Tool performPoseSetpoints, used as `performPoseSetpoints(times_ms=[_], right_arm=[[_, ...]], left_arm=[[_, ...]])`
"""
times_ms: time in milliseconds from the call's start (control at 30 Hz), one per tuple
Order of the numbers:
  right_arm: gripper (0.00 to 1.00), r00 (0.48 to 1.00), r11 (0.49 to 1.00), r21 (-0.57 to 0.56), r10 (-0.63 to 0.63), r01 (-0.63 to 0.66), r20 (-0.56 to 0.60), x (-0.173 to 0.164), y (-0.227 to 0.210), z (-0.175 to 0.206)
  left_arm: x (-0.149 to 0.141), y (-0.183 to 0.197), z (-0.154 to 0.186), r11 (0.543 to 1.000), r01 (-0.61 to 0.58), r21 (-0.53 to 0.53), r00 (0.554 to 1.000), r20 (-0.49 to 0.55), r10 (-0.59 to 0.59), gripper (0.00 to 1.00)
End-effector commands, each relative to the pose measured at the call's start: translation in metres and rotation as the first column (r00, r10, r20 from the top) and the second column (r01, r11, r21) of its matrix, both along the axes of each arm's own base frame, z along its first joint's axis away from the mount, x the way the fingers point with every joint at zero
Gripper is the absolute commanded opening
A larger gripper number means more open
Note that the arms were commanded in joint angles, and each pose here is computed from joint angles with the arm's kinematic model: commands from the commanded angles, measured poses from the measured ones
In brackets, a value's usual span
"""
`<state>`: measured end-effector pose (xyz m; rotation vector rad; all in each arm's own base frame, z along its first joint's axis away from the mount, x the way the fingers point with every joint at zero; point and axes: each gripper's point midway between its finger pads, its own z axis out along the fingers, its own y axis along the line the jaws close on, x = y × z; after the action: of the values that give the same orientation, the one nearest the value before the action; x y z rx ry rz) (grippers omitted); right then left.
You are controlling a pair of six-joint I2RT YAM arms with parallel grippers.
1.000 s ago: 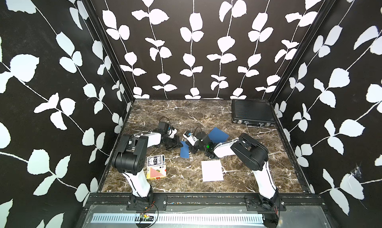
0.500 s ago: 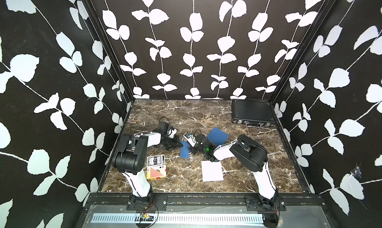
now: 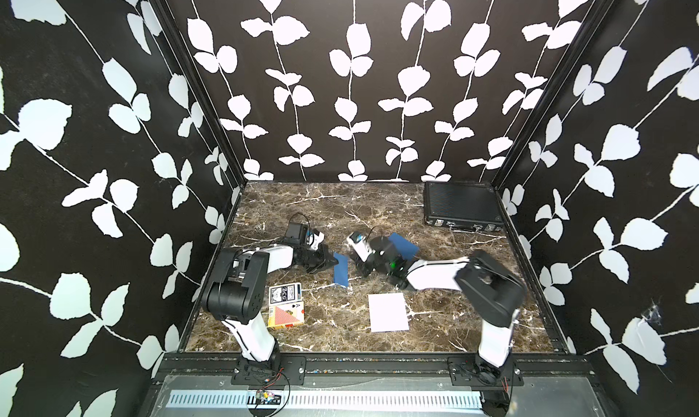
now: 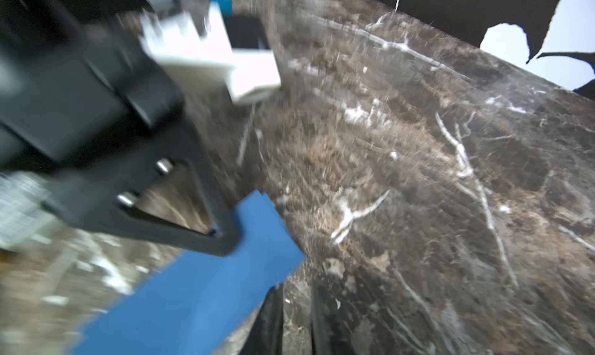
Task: Fold the square paper along the opposite sides
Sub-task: Smooth out the paper at the center of the board.
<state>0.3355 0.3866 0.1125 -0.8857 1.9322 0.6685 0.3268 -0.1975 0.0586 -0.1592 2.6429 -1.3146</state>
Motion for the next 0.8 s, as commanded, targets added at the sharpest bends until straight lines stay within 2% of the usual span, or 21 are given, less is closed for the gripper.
performPoseSetpoints(times_ms=[0,67,133,233,267,333,400,667,767], right_arm=[[0.23,0.955,0.980,0.196,0.018,0.042,-0.298,0.003,-0.009,0.033],[0.29,0.877,0.954,0.282,0.051,0.098,-0.477,0.005,-0.014,0.041],[0.29,0.786,0.935,0.331,0.107,0.130,-0.610,0.004,-0.015,0.045],[0.31,0.650,0.890,0.419,0.212,0.180,-0.730,0.004,-0.015,0.053],[0.33,0.622,0.870,0.451,0.243,0.200,-0.745,0.006,-0.016,0.056],[0.37,0.583,0.847,0.477,0.271,0.233,-0.766,0.007,-0.020,0.057],[0.39,0.558,0.847,0.473,0.278,0.241,-0.782,0.005,-0.022,0.054],[0.42,0.502,0.822,0.500,0.322,0.273,-0.803,0.006,-0.019,0.045],[0.42,0.504,0.817,0.510,0.332,0.269,-0.797,0.007,-0.018,0.042]], left_arm=[[0.019,-0.013,0.045,0.987,0.005,-0.160,0.996,0.089,0.009,0.00],[0.029,-0.017,0.059,0.976,0.007,-0.218,0.994,0.109,0.017,0.00],[0.036,-0.021,0.071,0.968,0.018,-0.251,0.991,0.132,0.016,0.00],[0.046,-0.025,0.085,0.961,0.032,-0.274,0.987,0.160,0.013,0.00],[0.049,-0.026,0.088,0.959,0.036,-0.281,0.985,0.169,0.013,0.00],[0.055,-0.027,0.095,0.953,0.036,-0.300,0.983,0.184,0.020,0.00],[0.059,-0.028,0.100,0.946,0.041,-0.321,0.980,0.197,0.024,0.00],[0.062,-0.031,0.111,0.929,0.046,-0.366,0.975,0.217,0.037,0.00],[0.062,-0.030,0.114,0.929,0.046,-0.368,0.974,0.222,0.039,0.00]])
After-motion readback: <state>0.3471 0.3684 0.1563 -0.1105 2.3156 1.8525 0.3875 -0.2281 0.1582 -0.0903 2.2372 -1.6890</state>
